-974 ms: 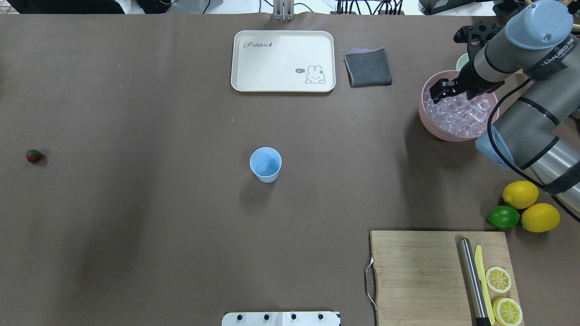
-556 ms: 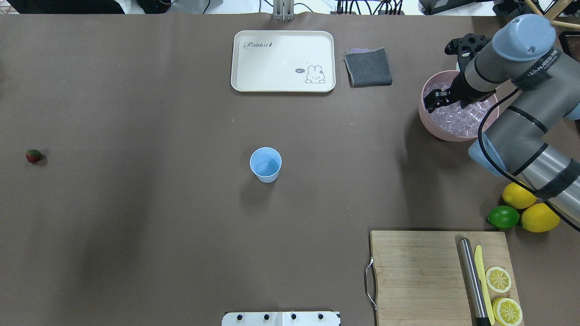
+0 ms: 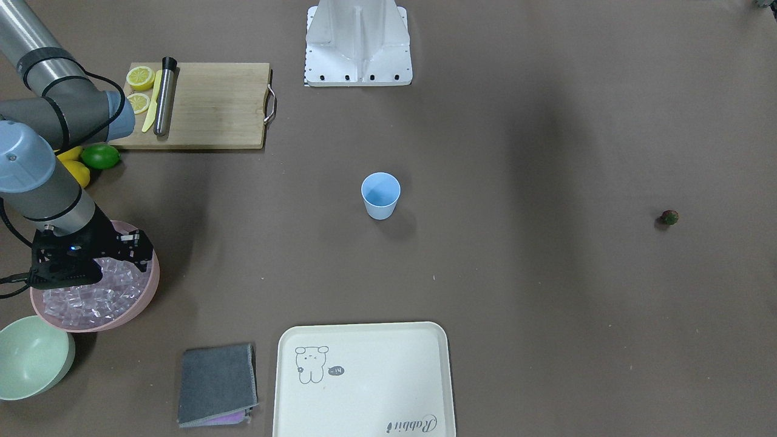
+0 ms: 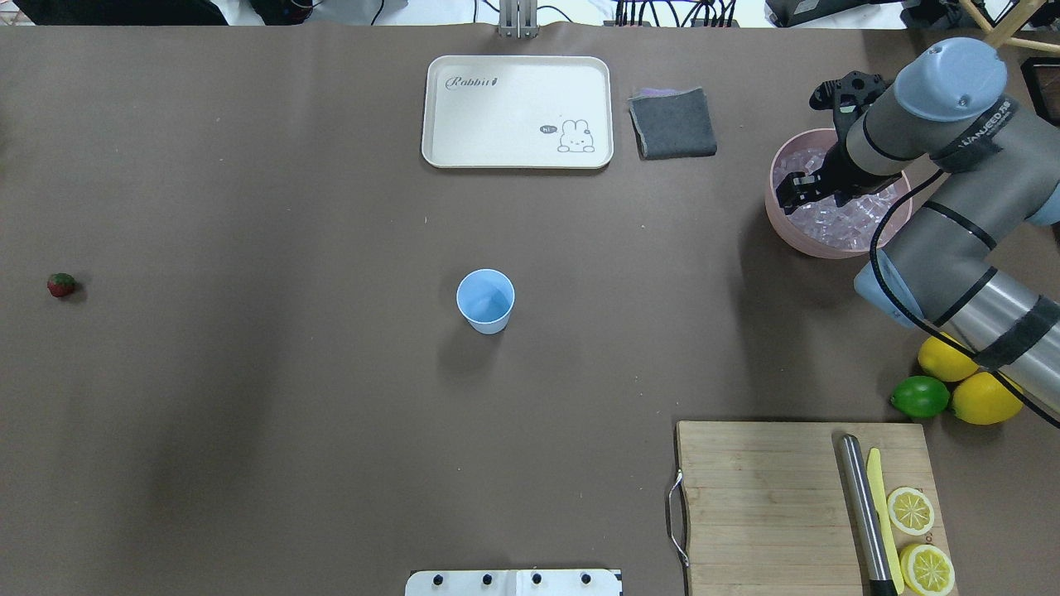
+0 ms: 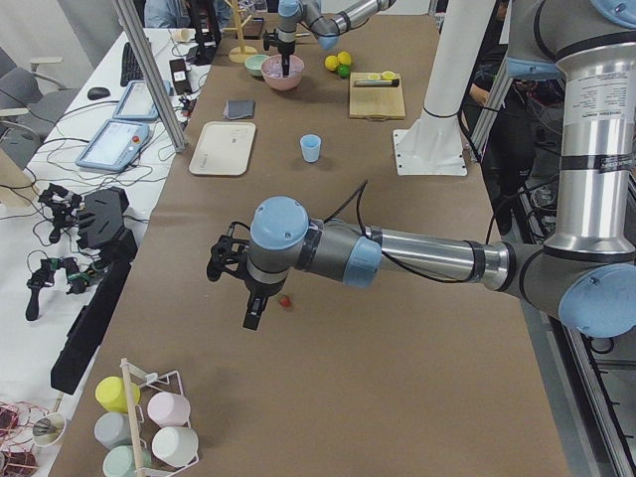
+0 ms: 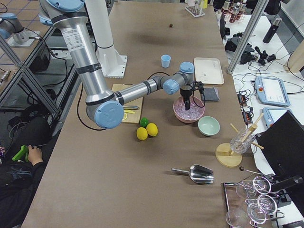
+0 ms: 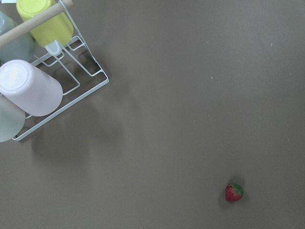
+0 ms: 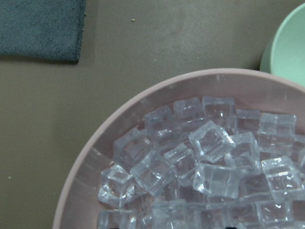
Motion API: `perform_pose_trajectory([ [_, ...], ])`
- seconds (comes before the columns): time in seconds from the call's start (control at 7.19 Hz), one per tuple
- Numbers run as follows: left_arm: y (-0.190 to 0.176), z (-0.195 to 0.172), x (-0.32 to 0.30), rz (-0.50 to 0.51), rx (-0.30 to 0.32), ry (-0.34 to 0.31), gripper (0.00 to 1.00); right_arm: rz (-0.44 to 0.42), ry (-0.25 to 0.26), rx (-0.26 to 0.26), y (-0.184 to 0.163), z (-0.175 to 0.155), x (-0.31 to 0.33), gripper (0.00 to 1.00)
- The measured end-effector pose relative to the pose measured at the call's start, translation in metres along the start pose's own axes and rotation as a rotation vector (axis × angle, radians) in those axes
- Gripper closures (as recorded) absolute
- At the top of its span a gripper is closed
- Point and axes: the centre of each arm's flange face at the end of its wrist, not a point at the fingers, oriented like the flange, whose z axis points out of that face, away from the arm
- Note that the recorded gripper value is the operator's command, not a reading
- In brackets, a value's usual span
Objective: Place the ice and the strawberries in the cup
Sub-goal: 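Lower the right gripper into the ice and close on a cube, then carry the ice cube with the right gripper over the blue cup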
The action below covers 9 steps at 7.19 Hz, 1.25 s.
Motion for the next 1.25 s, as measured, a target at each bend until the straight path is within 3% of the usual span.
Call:
perform_pose_trajectory([
  [0.42, -0.004, 0.001, 0.004, 0.009, 0.001, 0.002, 0.02, 0.003, 0.003, -0.002, 0.001, 0.001, 0.004, 0.65],
  [0.56, -0.005, 0.003, 0.007, 0.016, -0.004, 0.005, 0.02, 0.004, 0.005, -0.004, 0.002, 0.002, 0.005, 0.87],
  [0.7, -0.007, 0.005, 0.010, 0.022, -0.007, 0.006, 0.02, 0.005, 0.005, -0.002, 0.001, 0.001, 0.006, 1.00],
  [0.97, -0.010, 0.006, 0.012, 0.028, -0.007, 0.007, 0.02, 0.014, -0.004, 0.010, -0.008, -0.011, 0.013, 1.00],
  [1.25, -0.012, 0.007, 0.012, 0.029, -0.007, 0.007, 0.02, 0.011, -0.067, 0.025, -0.027, -0.047, 0.021, 1.00],
])
